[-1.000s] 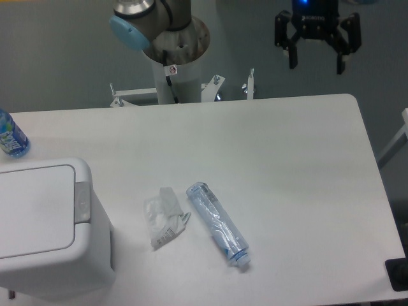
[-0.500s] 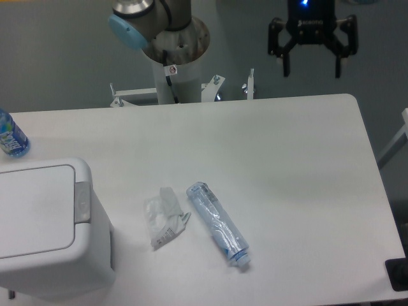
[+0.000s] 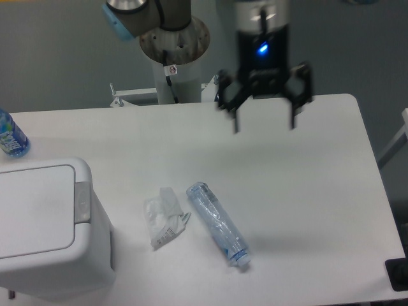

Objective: Open the trash can
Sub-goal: 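Lower the open gripper onto the lid edge of the white trash bin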

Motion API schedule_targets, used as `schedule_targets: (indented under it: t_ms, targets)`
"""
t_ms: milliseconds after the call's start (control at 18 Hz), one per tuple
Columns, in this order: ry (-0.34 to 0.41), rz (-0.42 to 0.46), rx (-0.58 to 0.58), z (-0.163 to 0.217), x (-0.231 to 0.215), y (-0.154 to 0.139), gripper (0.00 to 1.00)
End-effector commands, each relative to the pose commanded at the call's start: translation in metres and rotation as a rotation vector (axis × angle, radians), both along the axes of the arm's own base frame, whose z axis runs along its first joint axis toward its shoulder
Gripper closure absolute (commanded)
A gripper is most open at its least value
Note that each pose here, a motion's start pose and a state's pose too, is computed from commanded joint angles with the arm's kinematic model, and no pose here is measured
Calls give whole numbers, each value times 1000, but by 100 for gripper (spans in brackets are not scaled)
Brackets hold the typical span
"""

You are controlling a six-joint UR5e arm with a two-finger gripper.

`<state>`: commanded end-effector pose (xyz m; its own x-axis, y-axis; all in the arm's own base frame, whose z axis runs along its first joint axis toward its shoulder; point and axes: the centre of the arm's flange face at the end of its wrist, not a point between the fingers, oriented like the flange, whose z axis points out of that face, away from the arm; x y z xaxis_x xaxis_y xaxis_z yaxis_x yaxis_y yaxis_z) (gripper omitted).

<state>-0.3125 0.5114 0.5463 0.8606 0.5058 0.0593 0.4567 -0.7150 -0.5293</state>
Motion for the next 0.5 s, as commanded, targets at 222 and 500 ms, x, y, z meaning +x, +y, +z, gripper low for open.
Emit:
schedule_targets:
  t_ms: [222,500]
  targets:
    - [-168,45,33,-26,48,46,0]
    - [-313,32,98,-31,65,60,0]
